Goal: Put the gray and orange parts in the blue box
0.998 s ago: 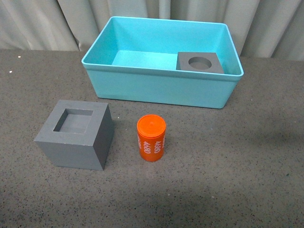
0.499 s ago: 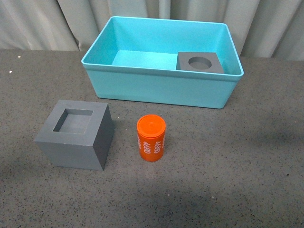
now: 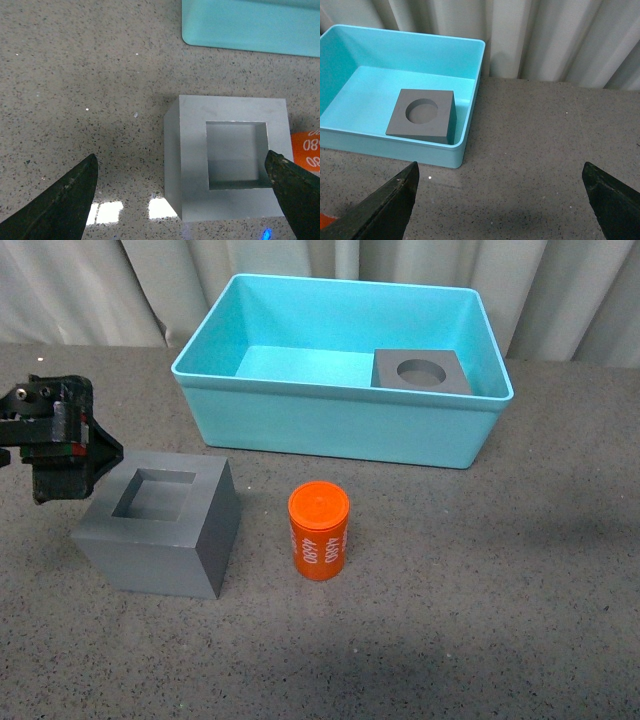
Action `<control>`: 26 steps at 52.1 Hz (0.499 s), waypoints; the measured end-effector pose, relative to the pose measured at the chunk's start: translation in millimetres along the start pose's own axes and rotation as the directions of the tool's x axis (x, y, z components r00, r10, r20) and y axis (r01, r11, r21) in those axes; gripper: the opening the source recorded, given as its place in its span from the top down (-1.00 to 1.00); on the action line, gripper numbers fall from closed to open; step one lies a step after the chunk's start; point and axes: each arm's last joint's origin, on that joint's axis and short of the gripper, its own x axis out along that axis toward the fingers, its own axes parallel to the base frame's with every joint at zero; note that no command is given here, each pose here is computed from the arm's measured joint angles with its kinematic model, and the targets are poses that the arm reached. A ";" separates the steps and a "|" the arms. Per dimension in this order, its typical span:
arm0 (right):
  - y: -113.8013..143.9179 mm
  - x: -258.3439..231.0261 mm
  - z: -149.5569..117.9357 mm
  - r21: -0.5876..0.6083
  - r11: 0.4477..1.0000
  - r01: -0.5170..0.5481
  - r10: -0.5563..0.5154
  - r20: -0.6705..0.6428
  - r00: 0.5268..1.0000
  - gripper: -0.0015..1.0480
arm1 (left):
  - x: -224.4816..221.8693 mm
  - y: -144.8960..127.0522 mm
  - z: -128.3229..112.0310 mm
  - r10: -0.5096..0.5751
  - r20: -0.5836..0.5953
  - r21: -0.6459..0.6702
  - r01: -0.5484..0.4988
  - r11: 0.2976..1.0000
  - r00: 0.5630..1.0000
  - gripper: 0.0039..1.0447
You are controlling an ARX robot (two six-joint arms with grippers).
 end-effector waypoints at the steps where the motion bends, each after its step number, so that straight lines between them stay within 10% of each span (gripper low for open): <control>1: 0.0 0.0 0.0 0.000 1.000 0.000 0.000 0.000 1.000 -0.81 | 1.1 -0.1 -0.1 -0.003 -0.006 0.000 0.003 1.000 1.000 -0.88; 26: 0.0 0.0 0.0 0.000 1.000 0.000 0.000 0.000 1.000 -0.81 | 42.5 3.9 -0.9 -0.011 -0.108 0.014 0.012 1.000 0.994 -0.87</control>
